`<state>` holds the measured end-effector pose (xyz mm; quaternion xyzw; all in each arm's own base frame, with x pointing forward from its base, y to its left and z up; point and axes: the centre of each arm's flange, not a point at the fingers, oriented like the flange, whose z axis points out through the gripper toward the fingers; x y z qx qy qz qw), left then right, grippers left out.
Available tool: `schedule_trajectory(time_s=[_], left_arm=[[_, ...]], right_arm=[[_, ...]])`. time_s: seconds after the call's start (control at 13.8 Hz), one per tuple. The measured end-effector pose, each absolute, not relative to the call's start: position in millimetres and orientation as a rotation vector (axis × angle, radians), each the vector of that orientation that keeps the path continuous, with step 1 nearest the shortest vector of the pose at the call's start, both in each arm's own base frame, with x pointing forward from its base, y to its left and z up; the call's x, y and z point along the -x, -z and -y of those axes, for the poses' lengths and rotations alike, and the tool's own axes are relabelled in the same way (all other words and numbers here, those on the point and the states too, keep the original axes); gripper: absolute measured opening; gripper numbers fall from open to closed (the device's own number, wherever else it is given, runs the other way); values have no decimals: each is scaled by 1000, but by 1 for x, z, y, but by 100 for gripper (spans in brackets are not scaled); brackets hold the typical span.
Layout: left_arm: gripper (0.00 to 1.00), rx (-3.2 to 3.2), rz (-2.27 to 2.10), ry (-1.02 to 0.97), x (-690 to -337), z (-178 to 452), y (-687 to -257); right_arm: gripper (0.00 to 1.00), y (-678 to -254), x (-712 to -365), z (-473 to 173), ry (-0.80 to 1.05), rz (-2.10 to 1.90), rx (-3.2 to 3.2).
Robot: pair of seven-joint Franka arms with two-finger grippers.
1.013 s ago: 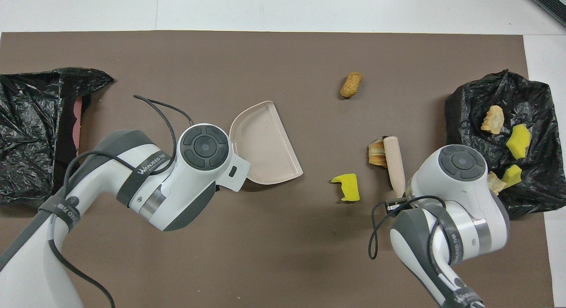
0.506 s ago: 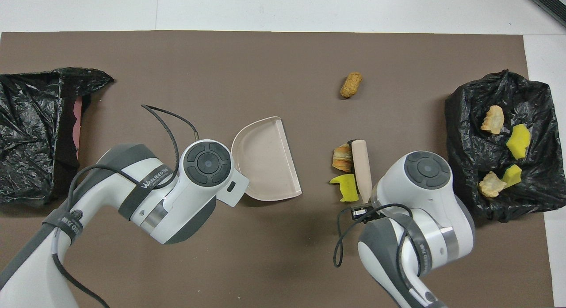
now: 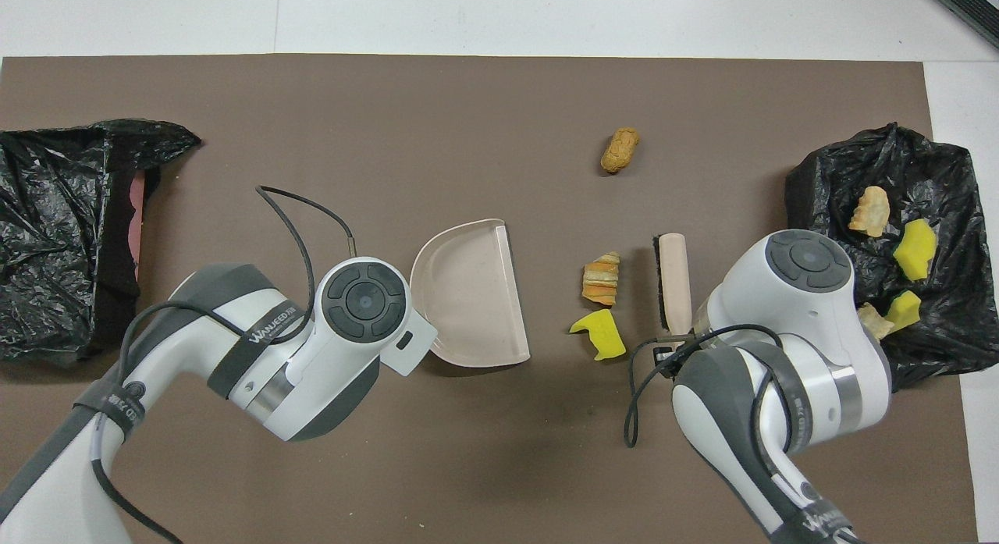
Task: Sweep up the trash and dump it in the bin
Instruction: 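Sweep the brush with the right gripper toward the dustpan held by the left gripper, then push the bread and sponge pieces into the dustpan with the right gripper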
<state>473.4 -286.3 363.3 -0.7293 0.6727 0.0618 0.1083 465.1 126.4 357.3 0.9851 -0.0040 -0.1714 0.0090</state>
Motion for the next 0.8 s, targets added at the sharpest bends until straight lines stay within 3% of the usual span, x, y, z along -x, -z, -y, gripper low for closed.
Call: schedule_trajectory(time_s=[0.43,0.8], left_arm=[[32,2139,-1982,-197,-469,284,-360],[32,2130,-1979,-217,-463,280,-358]], right_arm=[[26,-321,-443,-199,518,-23,-3102],[26,-326,-436,-307,561,-120,-3203]])
